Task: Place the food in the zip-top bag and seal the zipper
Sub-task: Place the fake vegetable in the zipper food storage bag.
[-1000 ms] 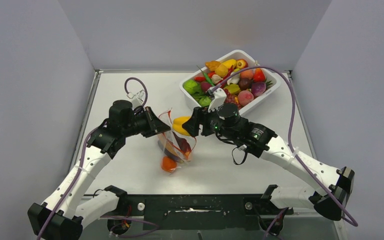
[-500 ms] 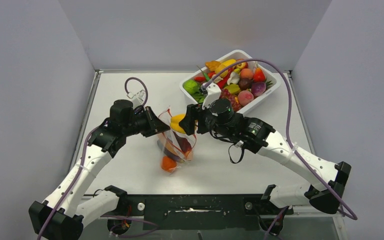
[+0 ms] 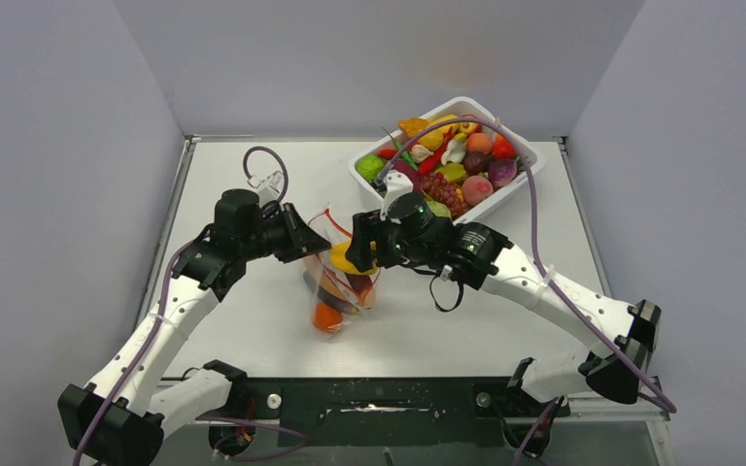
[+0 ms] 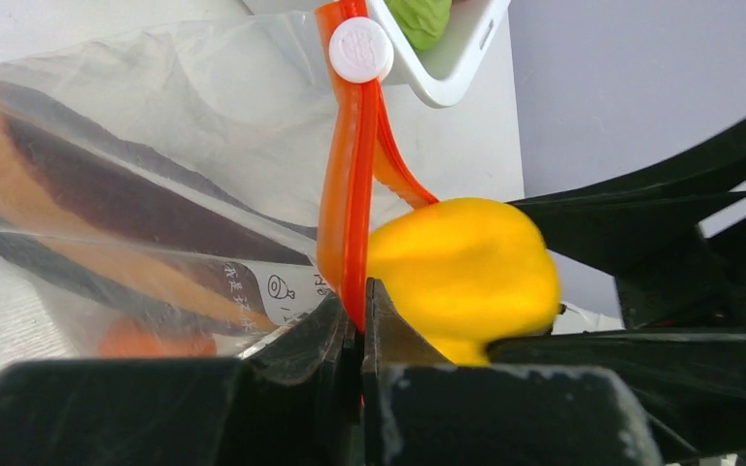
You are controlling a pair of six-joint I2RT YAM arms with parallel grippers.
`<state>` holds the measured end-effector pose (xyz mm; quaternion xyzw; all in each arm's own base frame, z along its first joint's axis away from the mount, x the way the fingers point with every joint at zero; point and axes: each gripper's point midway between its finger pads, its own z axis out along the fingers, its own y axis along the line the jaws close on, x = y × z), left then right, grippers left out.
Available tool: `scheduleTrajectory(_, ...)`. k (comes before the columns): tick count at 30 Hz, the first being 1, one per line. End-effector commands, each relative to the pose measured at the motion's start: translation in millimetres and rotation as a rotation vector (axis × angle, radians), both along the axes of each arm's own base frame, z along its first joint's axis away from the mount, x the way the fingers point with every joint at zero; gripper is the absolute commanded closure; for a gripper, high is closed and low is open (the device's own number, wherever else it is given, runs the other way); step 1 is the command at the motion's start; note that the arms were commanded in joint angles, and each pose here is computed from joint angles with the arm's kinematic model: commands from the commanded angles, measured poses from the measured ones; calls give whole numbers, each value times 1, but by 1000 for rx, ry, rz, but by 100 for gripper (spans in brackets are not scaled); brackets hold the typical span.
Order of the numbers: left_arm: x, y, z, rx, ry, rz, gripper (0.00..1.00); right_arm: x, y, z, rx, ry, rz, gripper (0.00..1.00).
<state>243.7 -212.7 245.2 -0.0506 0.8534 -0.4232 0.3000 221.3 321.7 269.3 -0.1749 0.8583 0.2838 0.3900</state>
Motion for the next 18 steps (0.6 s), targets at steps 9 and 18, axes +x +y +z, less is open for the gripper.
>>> scheduleTrajectory(9,5,-7,55,-66,-138,-34,100,15,15,23,1,-32,-19,22)
scheduleTrajectory(18,2,-8,53,-84,-127,-36,100,21,-23,43,53,-70,-26,10)
